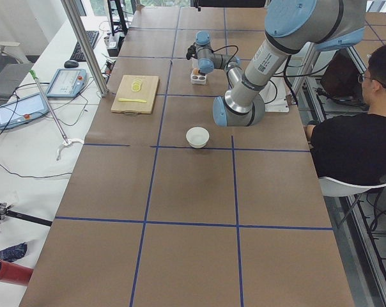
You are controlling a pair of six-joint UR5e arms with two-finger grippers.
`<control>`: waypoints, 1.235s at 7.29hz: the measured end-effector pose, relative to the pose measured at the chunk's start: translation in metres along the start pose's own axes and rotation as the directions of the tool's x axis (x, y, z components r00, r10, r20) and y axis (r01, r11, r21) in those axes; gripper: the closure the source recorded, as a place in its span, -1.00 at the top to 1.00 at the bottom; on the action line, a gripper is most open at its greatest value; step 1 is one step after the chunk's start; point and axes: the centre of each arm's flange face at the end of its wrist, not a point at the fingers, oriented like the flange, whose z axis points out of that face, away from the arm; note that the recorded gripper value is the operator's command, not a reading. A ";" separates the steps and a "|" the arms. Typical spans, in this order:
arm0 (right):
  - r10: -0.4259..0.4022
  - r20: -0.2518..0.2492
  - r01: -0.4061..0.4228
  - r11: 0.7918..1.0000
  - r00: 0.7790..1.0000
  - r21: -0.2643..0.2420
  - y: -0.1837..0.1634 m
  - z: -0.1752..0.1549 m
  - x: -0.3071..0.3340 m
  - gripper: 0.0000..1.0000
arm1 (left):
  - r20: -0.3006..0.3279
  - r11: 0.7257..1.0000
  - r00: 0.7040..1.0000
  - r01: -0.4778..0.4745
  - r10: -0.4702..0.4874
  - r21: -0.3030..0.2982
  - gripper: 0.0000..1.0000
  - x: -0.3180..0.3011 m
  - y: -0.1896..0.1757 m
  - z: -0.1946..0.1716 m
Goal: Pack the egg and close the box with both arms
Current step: 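Carry the egg with the left gripper to the plastic egg box, then lower the egg into the empty box slot and open the left gripper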
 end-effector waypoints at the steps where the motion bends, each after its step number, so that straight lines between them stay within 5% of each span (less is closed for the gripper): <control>1: 0.001 0.000 -0.001 1.000 1.000 -0.001 0.000 0.000 0.000 1.00 | 0.011 1.000 1.000 -0.001 0.000 0.014 -1.00 0.000 -0.002 0.002; 3: 0.002 0.000 -0.002 1.000 1.000 -0.001 0.001 0.001 0.001 1.00 | 0.022 1.000 1.000 -0.002 0.002 0.031 -1.00 0.001 -0.004 0.004; 4: 0.001 0.000 -0.001 1.000 1.000 -0.001 0.001 0.001 0.001 1.00 | 0.025 0.999 1.000 -0.003 0.002 0.037 -0.67 0.001 -0.005 0.004; 5: 0.001 0.000 -0.001 1.000 1.000 -0.001 0.001 0.001 0.001 1.00 | 0.028 0.999 1.000 -0.003 0.002 0.043 -0.14 0.000 -0.006 0.005; 6: 0.002 0.000 -0.002 1.000 1.000 -0.001 0.001 0.001 0.001 1.00 | 0.030 0.999 1.000 -0.002 0.000 0.044 0.60 0.000 -0.006 0.006; 9: 0.002 0.000 -0.002 1.000 1.000 -0.001 0.001 0.001 0.001 1.00 | 0.045 0.998 0.999 -0.001 -0.002 0.067 0.88 0.001 -0.006 0.008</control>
